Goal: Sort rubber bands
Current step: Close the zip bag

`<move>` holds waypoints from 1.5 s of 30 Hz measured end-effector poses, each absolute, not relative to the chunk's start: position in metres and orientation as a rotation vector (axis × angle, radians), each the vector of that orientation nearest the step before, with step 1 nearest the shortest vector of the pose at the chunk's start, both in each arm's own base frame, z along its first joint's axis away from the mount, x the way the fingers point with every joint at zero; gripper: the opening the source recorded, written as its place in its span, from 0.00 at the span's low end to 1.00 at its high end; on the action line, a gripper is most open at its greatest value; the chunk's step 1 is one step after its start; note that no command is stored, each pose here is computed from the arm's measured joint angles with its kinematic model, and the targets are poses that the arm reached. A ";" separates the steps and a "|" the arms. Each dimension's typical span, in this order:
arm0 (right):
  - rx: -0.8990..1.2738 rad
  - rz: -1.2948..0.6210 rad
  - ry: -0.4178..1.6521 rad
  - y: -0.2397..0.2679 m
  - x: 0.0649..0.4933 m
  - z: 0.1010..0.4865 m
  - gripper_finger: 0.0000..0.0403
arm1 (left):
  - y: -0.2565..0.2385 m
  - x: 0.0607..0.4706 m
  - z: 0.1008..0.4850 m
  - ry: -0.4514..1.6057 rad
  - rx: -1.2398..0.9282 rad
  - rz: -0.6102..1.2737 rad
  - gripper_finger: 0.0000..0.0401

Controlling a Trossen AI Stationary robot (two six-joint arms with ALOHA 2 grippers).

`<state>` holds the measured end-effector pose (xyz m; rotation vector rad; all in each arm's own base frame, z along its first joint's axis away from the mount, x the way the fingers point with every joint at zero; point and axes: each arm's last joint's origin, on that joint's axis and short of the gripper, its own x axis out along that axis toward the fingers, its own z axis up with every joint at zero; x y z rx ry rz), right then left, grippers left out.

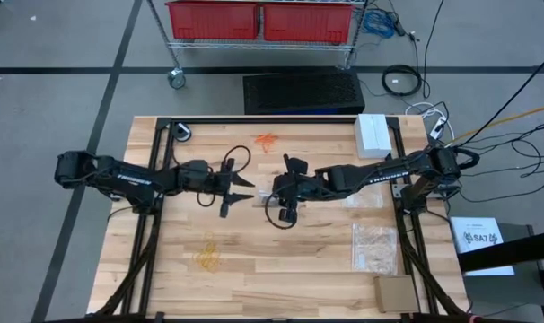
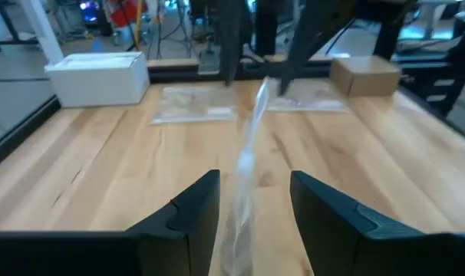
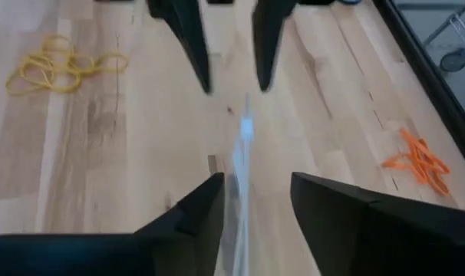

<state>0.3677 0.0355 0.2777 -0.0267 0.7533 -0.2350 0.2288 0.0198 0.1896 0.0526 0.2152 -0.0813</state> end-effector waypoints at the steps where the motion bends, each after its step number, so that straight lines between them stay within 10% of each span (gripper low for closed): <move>1: -0.026 -0.234 0.746 0.036 0.368 0.278 0.38 | 0.020 0.229 0.189 0.226 0.057 -0.076 0.42; 21: -0.010 -0.237 0.730 0.025 0.394 0.251 0.38 | 0.022 0.234 0.181 0.243 0.089 -0.042 0.42; 33: -0.029 -0.230 0.720 0.025 0.395 0.250 0.16 | 0.022 0.239 0.181 0.222 0.091 -0.041 0.41; 45: -0.026 -0.240 0.720 0.019 0.396 0.250 0.26 | 0.022 0.240 0.182 0.224 0.135 -0.047 0.13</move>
